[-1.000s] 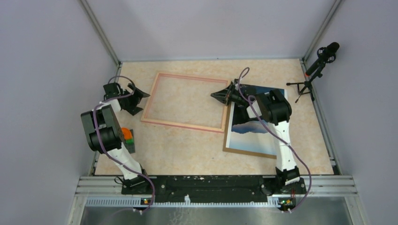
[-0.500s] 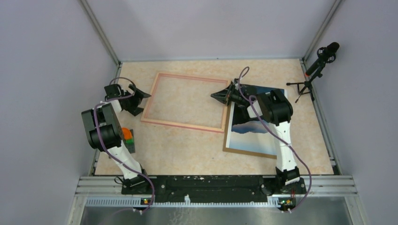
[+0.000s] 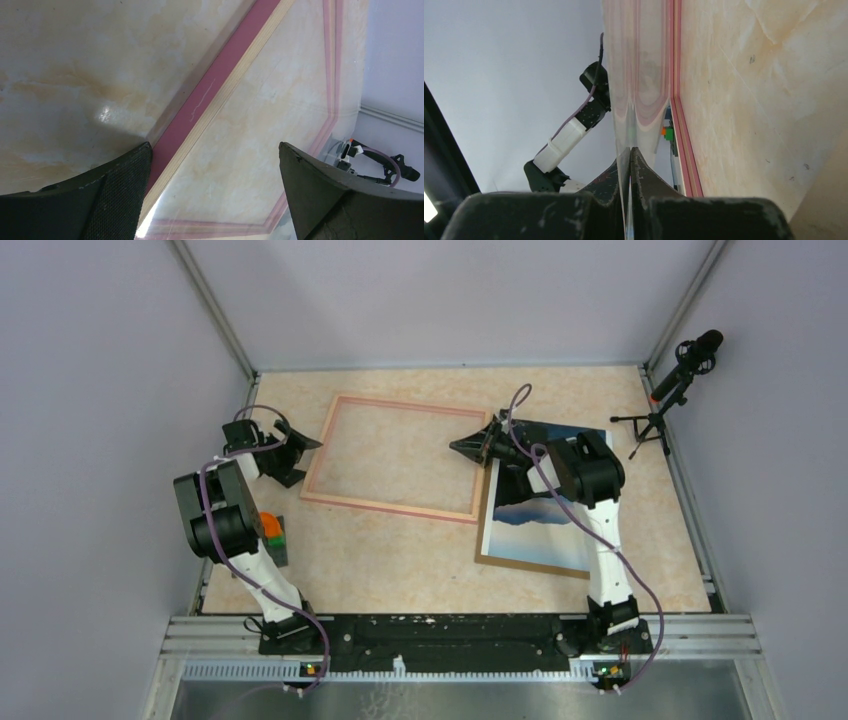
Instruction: Put the photo into the frame
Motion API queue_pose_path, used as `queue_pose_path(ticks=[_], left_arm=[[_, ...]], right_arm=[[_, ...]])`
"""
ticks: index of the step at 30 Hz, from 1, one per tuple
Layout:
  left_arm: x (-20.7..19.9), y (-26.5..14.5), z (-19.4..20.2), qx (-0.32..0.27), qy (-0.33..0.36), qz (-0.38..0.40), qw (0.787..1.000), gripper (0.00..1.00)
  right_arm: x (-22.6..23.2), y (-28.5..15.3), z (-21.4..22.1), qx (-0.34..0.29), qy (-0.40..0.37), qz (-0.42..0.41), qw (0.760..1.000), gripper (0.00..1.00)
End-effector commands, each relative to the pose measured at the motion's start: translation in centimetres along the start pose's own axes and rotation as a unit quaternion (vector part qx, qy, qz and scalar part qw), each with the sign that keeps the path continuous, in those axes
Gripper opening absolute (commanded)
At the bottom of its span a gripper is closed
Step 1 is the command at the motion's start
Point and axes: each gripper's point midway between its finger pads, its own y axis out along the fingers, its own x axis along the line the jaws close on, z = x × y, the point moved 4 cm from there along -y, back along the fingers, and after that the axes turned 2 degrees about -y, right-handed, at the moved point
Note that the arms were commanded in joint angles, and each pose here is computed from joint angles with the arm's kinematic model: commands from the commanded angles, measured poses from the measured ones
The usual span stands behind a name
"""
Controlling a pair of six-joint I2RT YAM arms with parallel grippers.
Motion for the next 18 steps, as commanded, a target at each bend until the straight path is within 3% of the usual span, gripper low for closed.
queue_pose_path(ticks=[1, 18], left_arm=[[-0.48, -0.38, -0.37, -0.011, 0.007, 0.015, 1.000, 0.99], [-0.64, -0.62, -0.43, -0.014, 0.010, 0.017, 1.000, 0.99]], right_arm=[[3.55, -0.07, 0.12, 0.004, -0.056, -0.035, 0.998, 0.00], [2.74, -0.08, -0.69, 0.006, -0.071, -0.013, 0.997, 0.00]])
